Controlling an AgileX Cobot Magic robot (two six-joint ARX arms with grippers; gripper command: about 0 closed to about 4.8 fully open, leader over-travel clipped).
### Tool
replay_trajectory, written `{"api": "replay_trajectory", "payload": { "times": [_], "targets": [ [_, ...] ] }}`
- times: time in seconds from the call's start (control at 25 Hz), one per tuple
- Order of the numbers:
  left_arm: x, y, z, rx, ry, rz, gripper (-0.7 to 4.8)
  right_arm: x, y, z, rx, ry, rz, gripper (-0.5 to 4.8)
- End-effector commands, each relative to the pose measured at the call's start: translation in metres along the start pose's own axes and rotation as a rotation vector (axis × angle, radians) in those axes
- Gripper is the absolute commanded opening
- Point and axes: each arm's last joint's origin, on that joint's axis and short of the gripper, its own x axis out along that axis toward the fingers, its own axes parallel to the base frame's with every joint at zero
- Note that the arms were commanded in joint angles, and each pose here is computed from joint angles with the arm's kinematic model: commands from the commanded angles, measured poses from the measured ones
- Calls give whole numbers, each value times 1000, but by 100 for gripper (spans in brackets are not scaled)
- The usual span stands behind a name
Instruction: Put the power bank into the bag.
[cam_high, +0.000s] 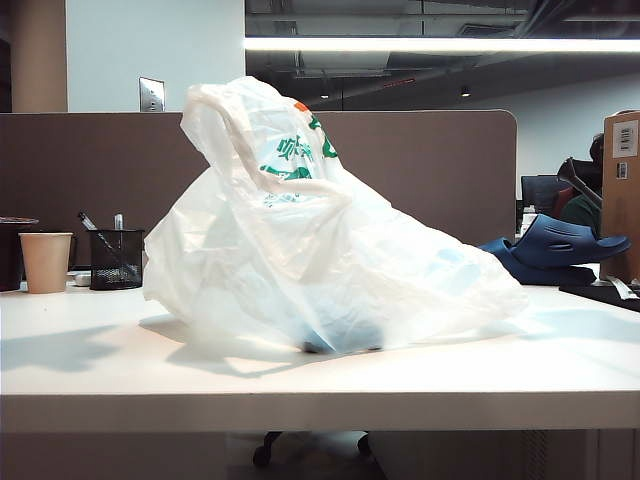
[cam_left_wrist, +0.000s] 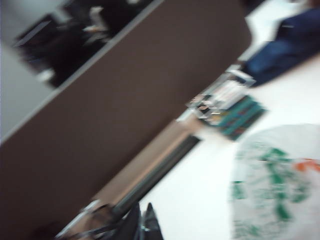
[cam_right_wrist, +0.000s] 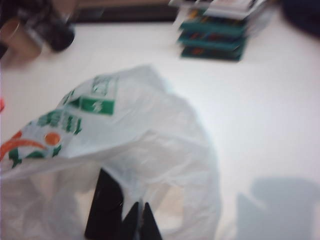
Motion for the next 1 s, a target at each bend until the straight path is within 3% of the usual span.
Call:
{"api": "replay_trajectory", "payload": {
  "times": [0.04,0.36,0.48,0.6,0.68,0.92,1.0],
  "targets": [
    [-26,13,6,-16,34,188,-7,-45,-3,5,-37,-123,-69,-6],
    [-95,32,17,-143,-42,450,-7,-139,2,-11,-56,-316,-268,-6],
    [-111,34,17,-155,-60,460,-7,-154,11,-19,-66,-338,-294,-6],
    [-126,35,16,-228,-96,470,-7,-167,22,-26,-102,-369,-307,-6],
    [-136,34,15,-238,-100,471,-7,-172,29,-29,-116,-382,-294,-6],
    [-143,28,5,-219,-7,418,-7,-175,37,-36,-121,-355,-270,-5],
    [-147,25,0,-250,23,404,-7,-173,39,-41,-127,-349,-255,-6]
  ]
}}
